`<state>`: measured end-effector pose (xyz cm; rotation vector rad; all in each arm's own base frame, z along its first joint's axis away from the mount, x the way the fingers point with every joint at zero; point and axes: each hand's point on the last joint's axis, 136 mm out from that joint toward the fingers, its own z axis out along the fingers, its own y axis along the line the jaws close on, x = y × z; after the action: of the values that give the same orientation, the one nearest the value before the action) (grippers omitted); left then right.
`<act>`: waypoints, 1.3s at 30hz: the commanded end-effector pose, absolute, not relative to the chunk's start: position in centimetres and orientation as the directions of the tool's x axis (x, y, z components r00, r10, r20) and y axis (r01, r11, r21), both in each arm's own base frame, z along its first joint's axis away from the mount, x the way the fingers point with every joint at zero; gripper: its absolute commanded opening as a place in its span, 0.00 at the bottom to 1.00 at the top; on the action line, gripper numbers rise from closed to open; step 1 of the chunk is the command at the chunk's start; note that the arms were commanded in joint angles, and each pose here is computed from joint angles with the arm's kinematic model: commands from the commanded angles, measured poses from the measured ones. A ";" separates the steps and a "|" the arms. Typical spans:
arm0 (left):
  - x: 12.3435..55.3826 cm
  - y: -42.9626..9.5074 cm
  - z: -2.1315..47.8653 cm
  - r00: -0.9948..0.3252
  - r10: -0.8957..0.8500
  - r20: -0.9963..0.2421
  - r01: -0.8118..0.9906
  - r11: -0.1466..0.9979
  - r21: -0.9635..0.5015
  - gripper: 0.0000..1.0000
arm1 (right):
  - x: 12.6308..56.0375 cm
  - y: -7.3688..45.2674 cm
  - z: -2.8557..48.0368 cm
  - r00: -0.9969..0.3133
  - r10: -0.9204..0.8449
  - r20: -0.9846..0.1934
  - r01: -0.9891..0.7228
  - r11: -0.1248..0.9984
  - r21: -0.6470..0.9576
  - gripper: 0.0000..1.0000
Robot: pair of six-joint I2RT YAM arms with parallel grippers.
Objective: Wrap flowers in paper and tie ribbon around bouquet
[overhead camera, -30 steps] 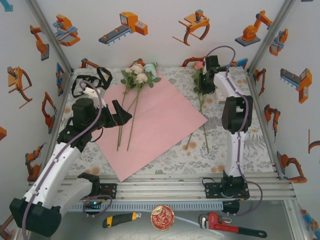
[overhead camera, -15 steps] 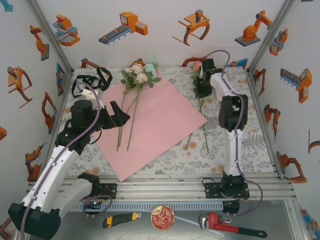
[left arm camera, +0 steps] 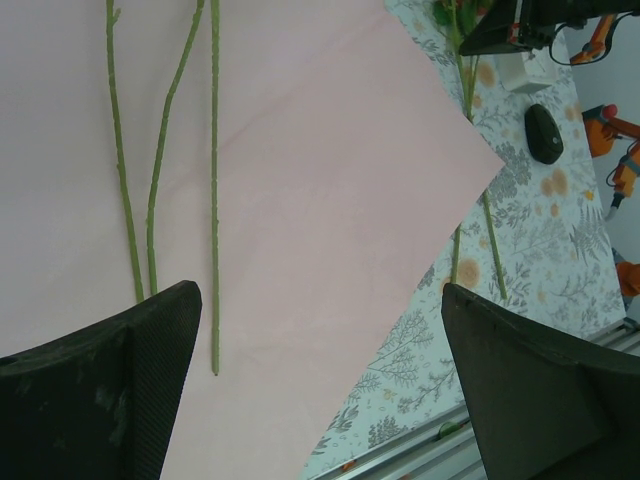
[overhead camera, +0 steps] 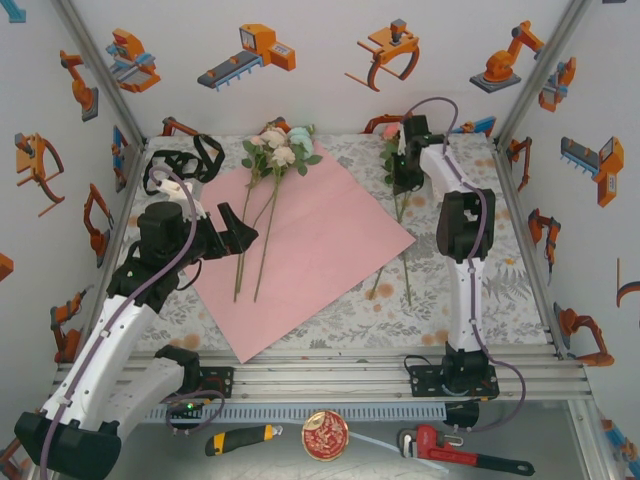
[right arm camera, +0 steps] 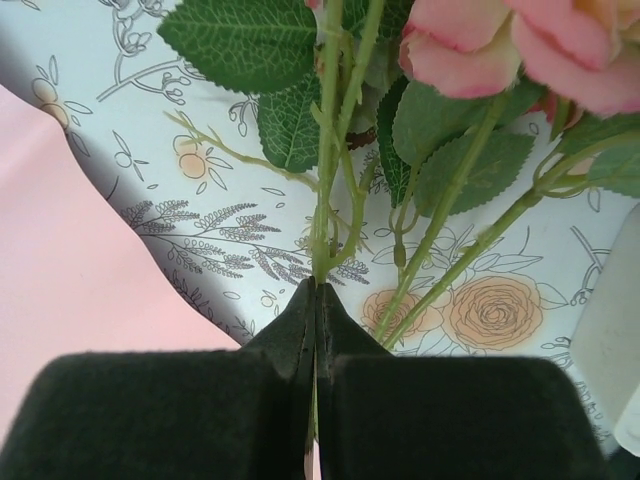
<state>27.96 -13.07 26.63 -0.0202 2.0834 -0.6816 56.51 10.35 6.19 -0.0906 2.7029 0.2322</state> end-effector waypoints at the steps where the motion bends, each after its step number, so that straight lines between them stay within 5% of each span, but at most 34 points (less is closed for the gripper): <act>1: 28.0 -13.1 27.0 -0.578 -0.278 -0.767 0.238 0.842 -0.484 0.97 | 57.4 10.4 12.6 -0.847 -0.061 -0.529 -0.144 0.983 0.117 0.00; 8: 28.3 -13.5 27.0 -0.579 -0.274 -0.768 0.248 0.839 -0.485 0.97 | 57.5 10.6 16.3 -0.797 -0.057 -0.601 -0.143 0.985 0.096 0.02; 11: 28.5 -13.7 26.9 -0.582 -0.270 -0.767 0.254 0.835 -0.488 0.97 | 57.5 9.7 14.8 -0.810 -0.051 -0.584 -0.102 0.993 0.055 0.28; 14: 28.6 -13.8 27.0 -0.587 -0.266 -0.765 0.260 0.833 -0.488 0.97 | 57.5 10.0 12.9 -0.831 -0.049 -0.554 -0.096 0.994 0.058 0.34; 39: 28.0 -13.2 26.7 -0.593 -0.274 -0.757 0.230 0.844 -0.485 0.97 | 54.6 10.5 2.9 -0.937 -0.101 -0.335 -0.125 0.991 0.051 0.27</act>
<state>28.17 -13.14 26.03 -0.0240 2.1056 -0.6769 55.64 10.34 4.35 -0.1321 2.7436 0.1160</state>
